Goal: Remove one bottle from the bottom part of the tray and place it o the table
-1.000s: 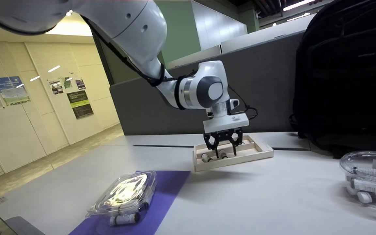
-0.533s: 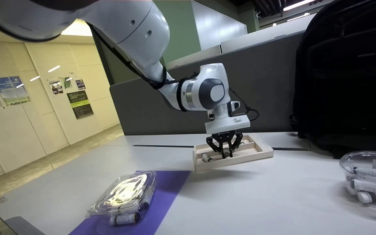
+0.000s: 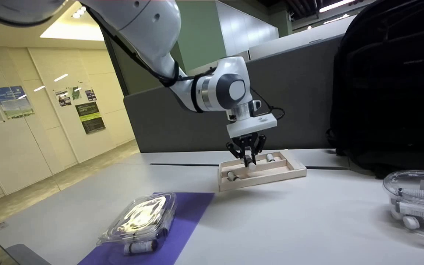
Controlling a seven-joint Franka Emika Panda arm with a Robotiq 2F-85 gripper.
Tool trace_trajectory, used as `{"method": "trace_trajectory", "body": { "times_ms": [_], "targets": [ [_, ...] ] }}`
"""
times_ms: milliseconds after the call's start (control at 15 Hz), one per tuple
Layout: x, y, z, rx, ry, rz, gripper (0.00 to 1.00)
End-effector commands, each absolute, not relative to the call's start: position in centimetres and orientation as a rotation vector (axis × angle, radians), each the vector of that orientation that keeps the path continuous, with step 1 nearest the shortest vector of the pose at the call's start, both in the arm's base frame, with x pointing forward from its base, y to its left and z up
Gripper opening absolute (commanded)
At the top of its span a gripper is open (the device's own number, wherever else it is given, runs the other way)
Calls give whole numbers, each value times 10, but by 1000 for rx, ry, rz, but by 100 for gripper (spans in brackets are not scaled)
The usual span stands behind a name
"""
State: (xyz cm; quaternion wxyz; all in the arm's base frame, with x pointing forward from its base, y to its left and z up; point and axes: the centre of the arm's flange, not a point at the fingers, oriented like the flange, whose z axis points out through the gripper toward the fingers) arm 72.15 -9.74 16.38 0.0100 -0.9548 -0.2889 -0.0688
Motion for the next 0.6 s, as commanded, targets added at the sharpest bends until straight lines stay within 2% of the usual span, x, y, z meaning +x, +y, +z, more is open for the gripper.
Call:
{"method": "trace_trajectory", "body": {
  "times_ms": [0,533],
  "targets": [
    [684,-84,210,-2920,-1064,-222,7],
    [619,-31,192,-2732,-1412,-80,7]
  ]
}}
